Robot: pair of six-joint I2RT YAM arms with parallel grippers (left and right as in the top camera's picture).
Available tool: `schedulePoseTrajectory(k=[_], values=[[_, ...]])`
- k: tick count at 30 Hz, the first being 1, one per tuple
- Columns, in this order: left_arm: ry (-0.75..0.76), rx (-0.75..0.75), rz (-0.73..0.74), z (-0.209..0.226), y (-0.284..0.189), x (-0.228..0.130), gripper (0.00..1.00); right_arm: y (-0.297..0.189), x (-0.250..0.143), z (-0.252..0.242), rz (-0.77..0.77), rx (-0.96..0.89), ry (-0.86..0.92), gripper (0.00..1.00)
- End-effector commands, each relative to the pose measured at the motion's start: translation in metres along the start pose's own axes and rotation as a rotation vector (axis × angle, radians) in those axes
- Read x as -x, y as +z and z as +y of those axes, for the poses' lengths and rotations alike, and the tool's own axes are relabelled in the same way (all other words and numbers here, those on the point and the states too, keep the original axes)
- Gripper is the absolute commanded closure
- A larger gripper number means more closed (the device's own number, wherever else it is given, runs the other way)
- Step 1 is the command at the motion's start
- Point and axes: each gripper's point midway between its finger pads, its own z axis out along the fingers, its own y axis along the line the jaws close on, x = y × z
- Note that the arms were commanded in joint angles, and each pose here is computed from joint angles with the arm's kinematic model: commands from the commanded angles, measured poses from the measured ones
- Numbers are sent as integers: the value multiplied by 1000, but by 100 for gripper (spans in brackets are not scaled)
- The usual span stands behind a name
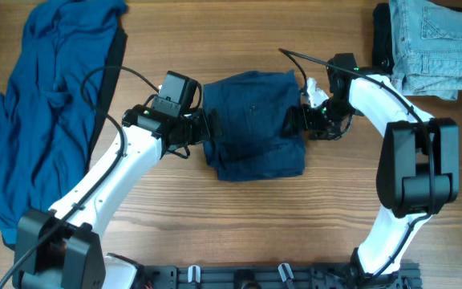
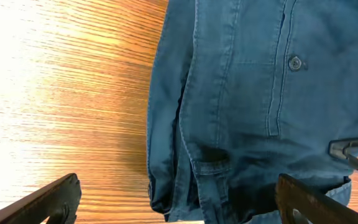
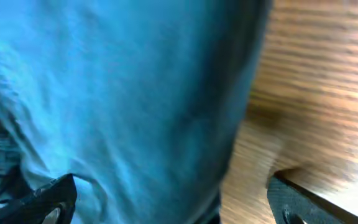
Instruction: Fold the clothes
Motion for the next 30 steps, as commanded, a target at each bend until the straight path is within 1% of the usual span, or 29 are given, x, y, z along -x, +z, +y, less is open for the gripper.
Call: schedulePoseTrajectory(k=[1,6,7,8,9,10,13,14,18,21,24,27,29,30], values=[[8,10,-12,3,-1,2,0,31,-9,2,71,70,-13,0],[8,10,-11,3,-1,2,0,52,-16,14,122,69,-51,1],[8,11,-11,3,-1,2,0,57,-17,16,129,68,-59,4],[8,11,-11,3,-1,2,0,60,-17,17,131,68,-64,14],[8,11,-11,3,-1,2,0,62,-17,17,134,67,-56,29],[8,11,-10,3,-1,2,0,63,-16,17,132,65,-26,51],[8,13,-8,4,-1,1,0,64,-12,17,119,62,7,86],[7,13,-8,4,-1,1,0,64,-10,17,112,61,23,96],[7,15,-5,5,-1,0,0,64,2,17,66,62,96,96],[6,22,4,6,-1,-2,0,52,16,24,5,102,109,96],[5,28,12,8,-1,-4,0,16,38,29,-122,125,101,96],[4,28,12,8,-1,-4,0,-41,60,30,-303,77,44,95],[4,28,12,8,-1,-4,0,-70,67,33,-384,62,24,96],[4,28,12,8,-1,-4,0,-93,72,36,-444,56,10,96]])
